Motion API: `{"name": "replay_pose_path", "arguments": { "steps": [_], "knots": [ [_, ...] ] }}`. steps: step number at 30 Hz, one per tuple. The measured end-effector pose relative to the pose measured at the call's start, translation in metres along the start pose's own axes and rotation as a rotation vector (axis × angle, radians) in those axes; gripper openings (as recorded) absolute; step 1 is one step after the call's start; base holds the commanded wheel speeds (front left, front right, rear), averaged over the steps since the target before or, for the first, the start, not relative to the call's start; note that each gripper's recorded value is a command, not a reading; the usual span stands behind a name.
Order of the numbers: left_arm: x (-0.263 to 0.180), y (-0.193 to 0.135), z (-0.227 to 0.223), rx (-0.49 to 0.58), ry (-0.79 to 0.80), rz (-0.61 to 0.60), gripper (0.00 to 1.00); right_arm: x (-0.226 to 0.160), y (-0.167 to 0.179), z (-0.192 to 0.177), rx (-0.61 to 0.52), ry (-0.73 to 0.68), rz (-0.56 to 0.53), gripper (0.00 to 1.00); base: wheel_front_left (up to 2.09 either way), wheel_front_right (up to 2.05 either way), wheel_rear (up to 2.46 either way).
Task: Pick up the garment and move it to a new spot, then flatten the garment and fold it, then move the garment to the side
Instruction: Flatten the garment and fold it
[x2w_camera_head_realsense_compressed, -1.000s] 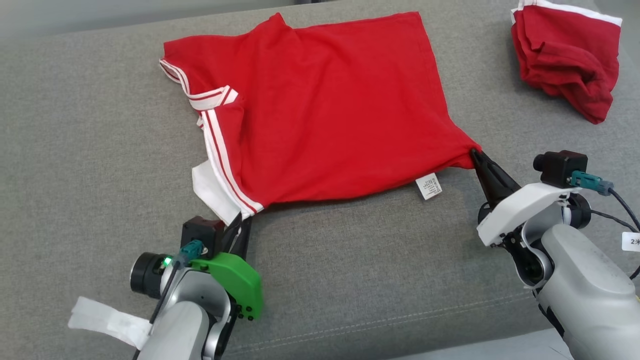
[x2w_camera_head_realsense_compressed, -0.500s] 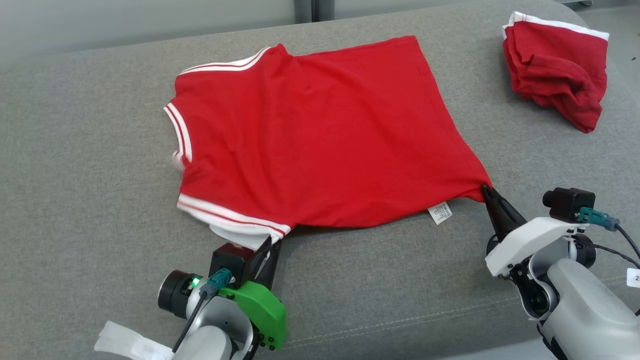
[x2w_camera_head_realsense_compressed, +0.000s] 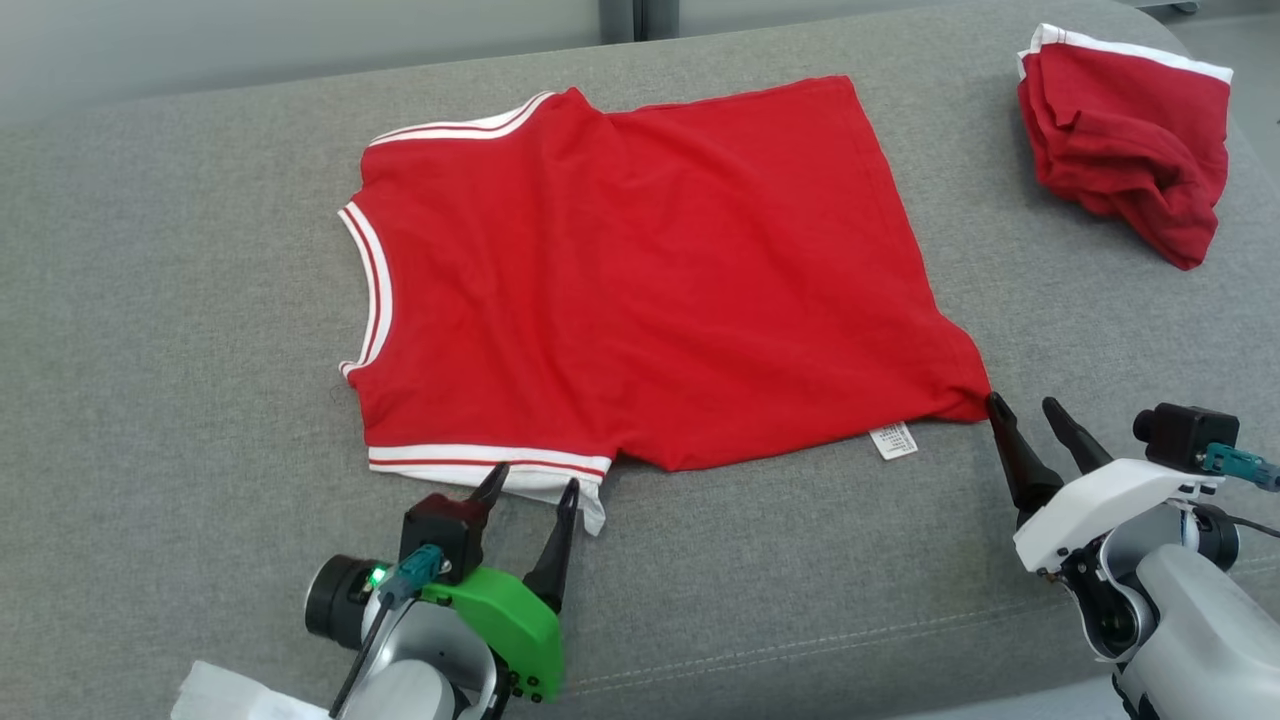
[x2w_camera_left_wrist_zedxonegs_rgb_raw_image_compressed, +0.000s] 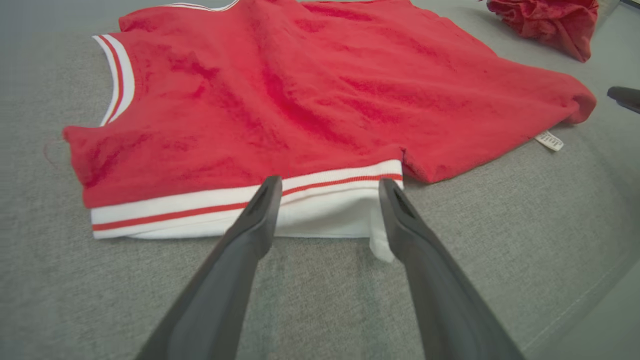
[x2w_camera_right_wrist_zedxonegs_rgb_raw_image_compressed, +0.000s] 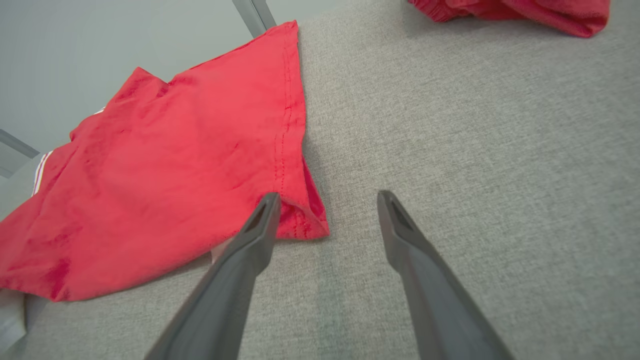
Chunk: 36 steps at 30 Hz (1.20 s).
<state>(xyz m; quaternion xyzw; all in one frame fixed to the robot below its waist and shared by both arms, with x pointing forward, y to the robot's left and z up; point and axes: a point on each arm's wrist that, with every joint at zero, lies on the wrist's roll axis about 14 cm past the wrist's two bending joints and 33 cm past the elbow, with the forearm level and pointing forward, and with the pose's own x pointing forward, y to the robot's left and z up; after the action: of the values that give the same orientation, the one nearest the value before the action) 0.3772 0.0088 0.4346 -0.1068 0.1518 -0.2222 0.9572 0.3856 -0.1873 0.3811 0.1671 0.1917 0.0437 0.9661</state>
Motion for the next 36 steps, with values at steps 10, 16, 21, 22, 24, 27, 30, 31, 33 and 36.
{"name": "replay_pose_path", "arguments": {
  "steps": [10, 16, 21, 22, 24, 27, 30, 31, 33, 36],
  "knots": [
    [-0.017, 0.018, -0.036, -0.062, 0.096, 0.087, 1.00, 0.004, -0.008, 0.033, 0.031, -0.101, -0.019, 1.00, 0.00, 0.00, 0.00],
    [-0.017, 0.029, -0.046, -0.076, 0.129, 0.120, 1.00, 0.004, -0.005, 0.042, 0.035, -0.133, -0.012, 1.00, 0.00, 0.00, 0.00],
    [-0.012, 0.035, -0.050, -0.123, 0.154, 0.139, 1.00, 0.001, -0.006, 0.045, 0.036, -0.148, -0.018, 1.00, 0.00, 0.00, 0.00],
    [-0.009, 0.035, -0.050, -0.130, 0.159, 0.137, 1.00, 0.000, -0.007, 0.046, 0.036, -0.151, -0.020, 1.00, 0.00, 0.00, 0.00],
    [-0.004, 0.035, -0.048, -0.137, 0.157, 0.134, 1.00, -0.002, -0.009, 0.047, 0.038, -0.156, -0.026, 1.00, 0.00, 0.00, 0.00],
    [0.002, 0.036, -0.047, -0.147, 0.163, 0.132, 1.00, -0.003, -0.012, 0.048, 0.037, -0.162, -0.035, 1.00, 0.00, 0.00, 0.00],
    [0.009, 0.038, -0.046, -0.155, 0.172, 0.132, 1.00, -0.006, -0.016, 0.050, 0.039, -0.169, -0.045, 1.00, 0.00, 0.00, 0.00],
    [0.011, 0.039, -0.047, -0.158, 0.181, 0.134, 1.00, -0.007, -0.016, 0.050, 0.039, -0.171, -0.048, 1.00, 0.00, 0.00, 0.00],
    [0.014, 0.039, -0.050, -0.152, 0.197, 0.131, 0.90, -0.008, -0.018, 0.051, 0.039, -0.175, -0.051, 1.00, 0.00, 0.00, 0.00],
    [0.020, 0.039, -0.050, -0.143, 0.204, 0.129, 0.38, -0.010, -0.022, 0.052, 0.040, -0.180, -0.063, 1.00, 0.00, 0.00, 0.00]
  ]
}}
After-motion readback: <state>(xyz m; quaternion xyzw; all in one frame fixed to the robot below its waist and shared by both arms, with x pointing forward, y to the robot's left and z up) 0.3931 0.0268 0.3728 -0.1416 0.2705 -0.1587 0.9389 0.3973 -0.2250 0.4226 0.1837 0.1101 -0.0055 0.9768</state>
